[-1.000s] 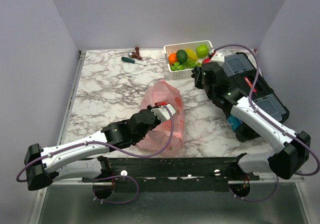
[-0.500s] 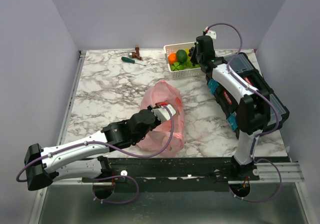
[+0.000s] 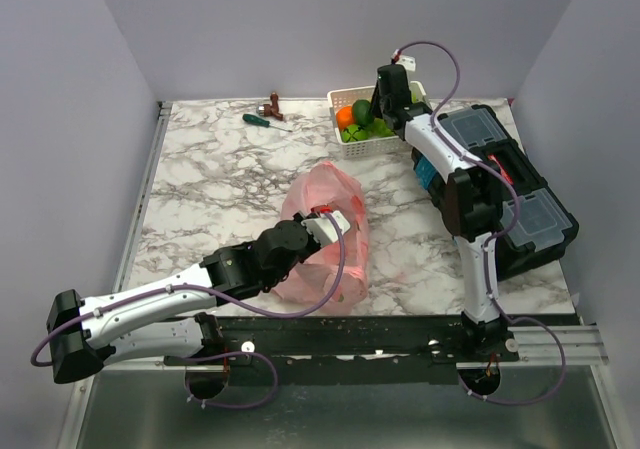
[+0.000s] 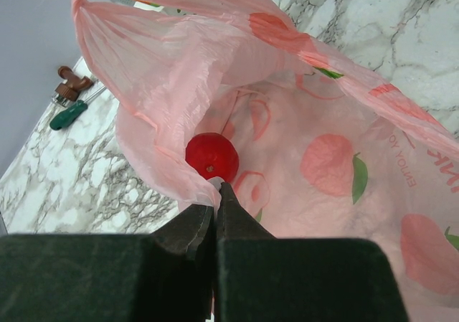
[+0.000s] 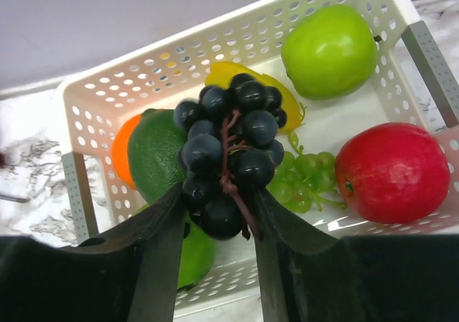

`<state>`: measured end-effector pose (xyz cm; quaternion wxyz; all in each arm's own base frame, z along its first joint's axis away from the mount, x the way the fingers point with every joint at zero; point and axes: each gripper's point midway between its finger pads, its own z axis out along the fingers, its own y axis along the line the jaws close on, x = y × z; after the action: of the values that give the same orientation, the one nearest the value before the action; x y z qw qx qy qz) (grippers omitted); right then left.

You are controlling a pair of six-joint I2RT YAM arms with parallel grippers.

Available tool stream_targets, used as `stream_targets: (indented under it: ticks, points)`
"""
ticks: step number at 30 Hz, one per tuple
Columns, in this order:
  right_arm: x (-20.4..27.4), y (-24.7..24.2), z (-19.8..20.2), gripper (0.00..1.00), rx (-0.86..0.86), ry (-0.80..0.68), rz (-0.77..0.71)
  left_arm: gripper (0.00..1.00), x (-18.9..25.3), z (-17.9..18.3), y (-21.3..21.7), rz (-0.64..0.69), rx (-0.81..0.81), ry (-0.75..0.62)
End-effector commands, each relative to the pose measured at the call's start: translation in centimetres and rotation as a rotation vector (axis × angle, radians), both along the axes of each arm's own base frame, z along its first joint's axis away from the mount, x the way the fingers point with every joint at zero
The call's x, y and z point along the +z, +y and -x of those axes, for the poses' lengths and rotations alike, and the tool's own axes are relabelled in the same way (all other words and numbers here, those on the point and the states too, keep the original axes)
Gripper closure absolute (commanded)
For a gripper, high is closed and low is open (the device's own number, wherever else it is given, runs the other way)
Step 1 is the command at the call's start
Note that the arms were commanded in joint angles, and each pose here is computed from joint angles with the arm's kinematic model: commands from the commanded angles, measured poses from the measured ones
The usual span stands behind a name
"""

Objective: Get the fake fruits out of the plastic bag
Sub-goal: Place the fake fruit in the bin, then adjust the plastic bag at the center of the board.

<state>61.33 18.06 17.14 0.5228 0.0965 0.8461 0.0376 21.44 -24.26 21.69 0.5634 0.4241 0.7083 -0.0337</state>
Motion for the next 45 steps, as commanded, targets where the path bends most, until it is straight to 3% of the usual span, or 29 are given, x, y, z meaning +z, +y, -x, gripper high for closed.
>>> stream_targets:
  ticks: [1,8,13,21,31,39,45]
  points:
    - [-0.7,-0.6,-0.4,0.54,-0.009,0.019,0.050,1.00,0.1,0.4,-0.3,0.018,-0.027,-0.002]
    - [2.3,-0.7,1.4,0.44,0.034,0.025,0.055,1.00,0.1,0.4,-0.4,0.021,-0.030,0.000]
    - [5.6,-0.6,5.2,0.33,0.097,0.033,0.014,1.00,0.1,0.4,-0.4,0.020,-0.031,-0.001]
    - [7.0,3.0,17.1,0.31,0.304,0.074,-0.160,1.00,0.2,0.5,-0.4,0.019,-0.033,-0.001]
    - [3.1,4.3,32.9,0.29,0.476,0.231,-0.306,1.00,-0.1,0.8,-0.9,0.011,-0.061,0.015]
    - [5.3,7.8,43.5,0.32,0.831,0.109,-0.496,1.00,-0.5,1.2,-1.4,0.025,-0.071,0.054]
    - [2.9,12.6,49.4,0.32,1.036,0.144,-0.587,1.00,-0.4,2.3,-2.0,0.027,-0.091,0.152]
